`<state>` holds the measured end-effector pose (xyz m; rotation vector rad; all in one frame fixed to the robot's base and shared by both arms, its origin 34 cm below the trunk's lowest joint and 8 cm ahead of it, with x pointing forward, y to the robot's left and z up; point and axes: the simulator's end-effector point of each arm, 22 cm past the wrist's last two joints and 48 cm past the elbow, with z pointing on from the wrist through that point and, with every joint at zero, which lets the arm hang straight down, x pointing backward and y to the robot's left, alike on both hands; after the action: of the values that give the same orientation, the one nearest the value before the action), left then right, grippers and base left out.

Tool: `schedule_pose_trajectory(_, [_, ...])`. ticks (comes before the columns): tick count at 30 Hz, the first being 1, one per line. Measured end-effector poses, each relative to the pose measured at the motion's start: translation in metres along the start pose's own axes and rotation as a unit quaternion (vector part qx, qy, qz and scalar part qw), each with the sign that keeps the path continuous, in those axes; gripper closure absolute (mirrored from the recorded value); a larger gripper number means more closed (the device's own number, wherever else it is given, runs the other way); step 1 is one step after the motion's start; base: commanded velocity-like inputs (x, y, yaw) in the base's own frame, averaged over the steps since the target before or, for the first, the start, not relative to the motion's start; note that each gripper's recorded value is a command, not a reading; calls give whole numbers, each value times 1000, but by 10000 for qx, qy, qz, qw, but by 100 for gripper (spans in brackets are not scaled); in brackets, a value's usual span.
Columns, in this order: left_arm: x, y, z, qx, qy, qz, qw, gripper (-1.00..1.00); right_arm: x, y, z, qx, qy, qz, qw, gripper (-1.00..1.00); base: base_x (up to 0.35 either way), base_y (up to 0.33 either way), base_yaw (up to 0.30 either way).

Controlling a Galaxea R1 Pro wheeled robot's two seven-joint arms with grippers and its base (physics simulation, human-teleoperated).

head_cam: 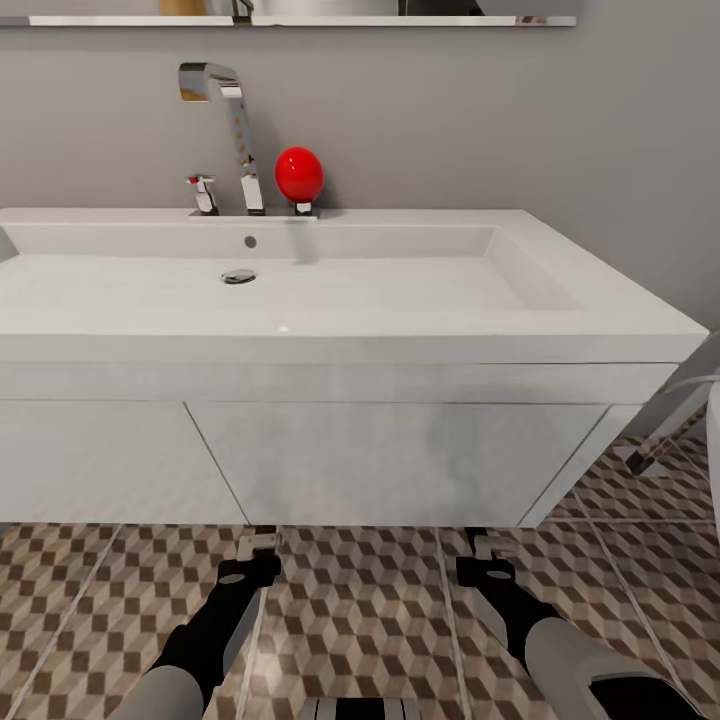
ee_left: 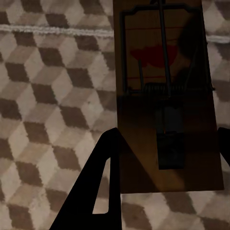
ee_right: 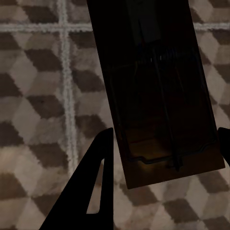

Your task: Take the four mousetraps from the cabinet in the bathroom and place them on the bathroom floor. Make sure all four end up on the same floor surface, and ensure that at least two of them are either under or directly next to the same bathroom sink.

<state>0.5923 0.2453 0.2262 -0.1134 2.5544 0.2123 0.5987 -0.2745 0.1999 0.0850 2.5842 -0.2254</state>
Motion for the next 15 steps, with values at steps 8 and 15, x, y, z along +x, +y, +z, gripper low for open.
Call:
schedule_pose_trajectory(8, [0, -2, -1, 14, -1, -8, 10000, 100, 0, 0, 0, -11, -3, -6, 10000, 100, 82, 0, 0])
schedule_pose_trajectory(15, [0, -2, 0, 14, -7, -13, 10000, 100, 0, 1, 0, -16, -3, -13, 10000, 100, 108, 0, 0])
